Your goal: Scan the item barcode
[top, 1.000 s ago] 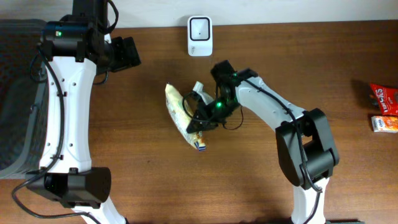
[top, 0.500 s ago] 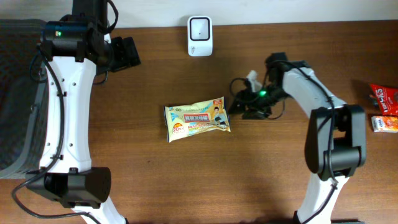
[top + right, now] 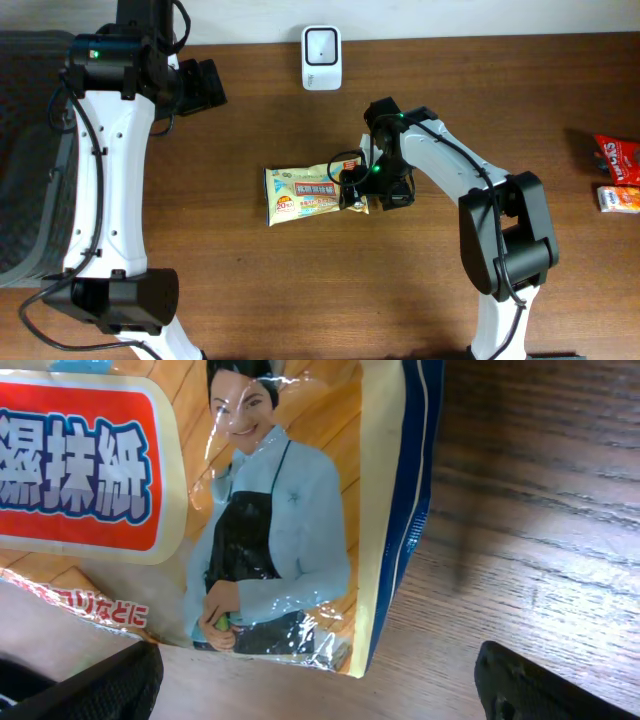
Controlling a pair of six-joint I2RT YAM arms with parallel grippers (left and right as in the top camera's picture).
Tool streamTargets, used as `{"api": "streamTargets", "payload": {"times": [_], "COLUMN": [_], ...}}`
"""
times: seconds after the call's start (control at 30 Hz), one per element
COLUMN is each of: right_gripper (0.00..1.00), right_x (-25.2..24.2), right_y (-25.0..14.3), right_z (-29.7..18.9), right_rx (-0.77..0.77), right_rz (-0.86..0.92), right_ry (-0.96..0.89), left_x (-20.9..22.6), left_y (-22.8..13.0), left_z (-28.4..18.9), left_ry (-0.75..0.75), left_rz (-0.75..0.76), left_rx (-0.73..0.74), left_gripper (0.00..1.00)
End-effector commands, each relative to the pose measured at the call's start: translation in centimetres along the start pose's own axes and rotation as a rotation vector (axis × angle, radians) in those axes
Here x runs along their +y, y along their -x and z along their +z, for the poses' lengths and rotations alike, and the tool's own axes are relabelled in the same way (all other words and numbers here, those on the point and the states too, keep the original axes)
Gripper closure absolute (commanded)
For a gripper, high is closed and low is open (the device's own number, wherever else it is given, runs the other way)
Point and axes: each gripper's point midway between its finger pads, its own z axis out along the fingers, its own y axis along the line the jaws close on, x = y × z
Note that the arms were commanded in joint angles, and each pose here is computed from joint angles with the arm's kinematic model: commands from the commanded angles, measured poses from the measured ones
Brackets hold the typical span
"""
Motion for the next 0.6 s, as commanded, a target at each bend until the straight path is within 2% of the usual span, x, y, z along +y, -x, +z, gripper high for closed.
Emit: {"api": "streamTargets", "payload": {"times": [0.0,0.13,0.17,0.2,0.27,0.33,0.43,0.57], "right_gripper": [0.01,0.01,0.02,0.01,0.01,0.01,0.01,0.01], "right_x": [-0.7,-2.0,-2.4,-3.2,-4.0,-4.0,-3.9,-3.9], "right_y": [0.6,1.3,1.4,1.6,1.9,2.2,2.7,2.7], "right_z": [-1.1,-1.6,-1.7,-2.1,-2.5,-2.6,-2.6,-2.6], "right_rx": [-0.049,-0.069,-0.072,-0.079,-0.088,-0.098,-0.116,-0.119], "right_rz": [0.005,0.034,0.046,0.068,0.093,0.096,0.089,0.083], "right_ry": [-0.050,-0.059,-0.057,-0.055,-0.039,-0.023,-0.023,-0.022], "left_x": [0.2,-1.7,-1.7,-0.7,0.0,-0.2,-4.2,-6.7], "left_y": [0.1,-0.6,-1.4,-4.4,-9.6,-14.0,-19.8,-22.6], "left_z": [0.1,0.2,0.5,1.8,5.2,8.2,12.7,16.3], "left_ry": [0.011,-0.095,-0.095,-0.042,0.013,0.021,-0.234,-0.446], "left_rz": [-0.012,-0.010,-0.008,0.037,0.077,0.098,0.151,0.114], "left_rx": [-0.003,0.037,0.076,0.199,0.396,0.531,0.652,0.636], "left_gripper": [0.01,0.00,0.10,0.15,0.16,0.16,0.13,0.12]}}
